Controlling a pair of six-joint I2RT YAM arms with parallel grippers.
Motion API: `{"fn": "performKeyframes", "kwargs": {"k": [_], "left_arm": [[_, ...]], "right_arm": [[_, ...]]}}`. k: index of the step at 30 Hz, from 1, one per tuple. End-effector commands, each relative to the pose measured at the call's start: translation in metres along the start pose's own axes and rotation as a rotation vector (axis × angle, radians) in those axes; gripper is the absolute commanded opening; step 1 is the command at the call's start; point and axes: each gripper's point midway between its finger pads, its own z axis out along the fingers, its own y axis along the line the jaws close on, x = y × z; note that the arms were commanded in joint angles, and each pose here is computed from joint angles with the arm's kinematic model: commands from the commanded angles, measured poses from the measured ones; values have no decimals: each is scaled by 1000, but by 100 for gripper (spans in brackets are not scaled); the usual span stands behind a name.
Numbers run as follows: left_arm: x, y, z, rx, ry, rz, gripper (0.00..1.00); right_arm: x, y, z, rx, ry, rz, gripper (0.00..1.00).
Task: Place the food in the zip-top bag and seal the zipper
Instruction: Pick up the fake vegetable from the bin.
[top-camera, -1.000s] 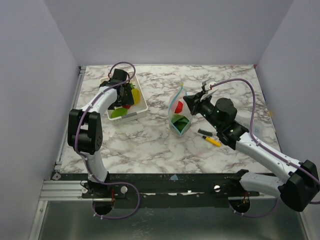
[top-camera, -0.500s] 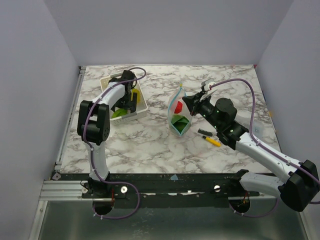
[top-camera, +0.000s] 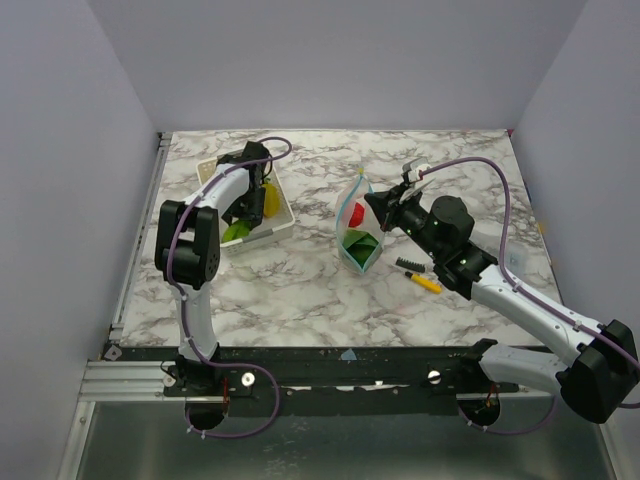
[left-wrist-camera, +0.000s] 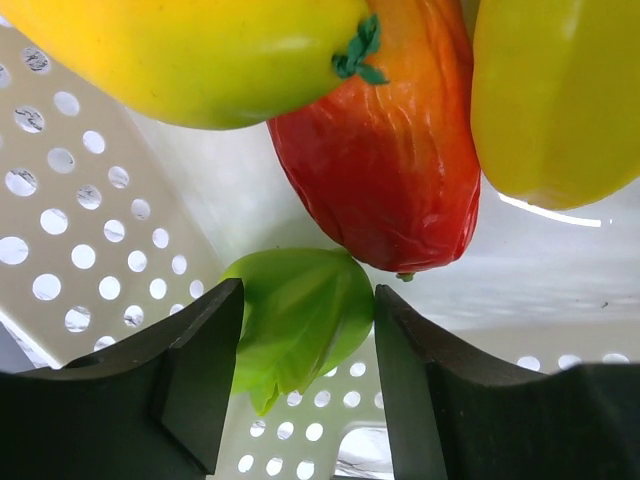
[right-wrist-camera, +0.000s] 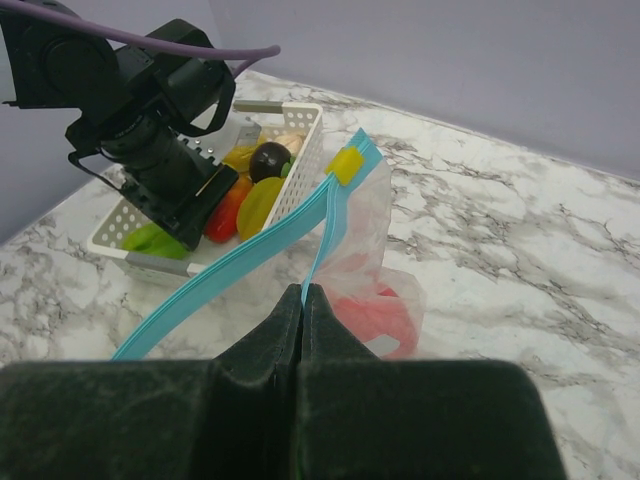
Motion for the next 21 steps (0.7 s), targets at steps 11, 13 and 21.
{"fn": "performKeyframes", "kwargs": {"k": [11, 13, 21], "left_arm": [[-11, 1, -108, 160, -216, -73, 29], [-13, -9, -133, 256, -275, -92, 25], [-17, -64, -265, 795, -710, -109, 26]], "right_arm": [[-10, 6, 2, -27, -31, -9, 1], [-10, 6, 3, -29, -29, -7, 1], [-8, 7, 4, -34, -24, -5, 1]]}}
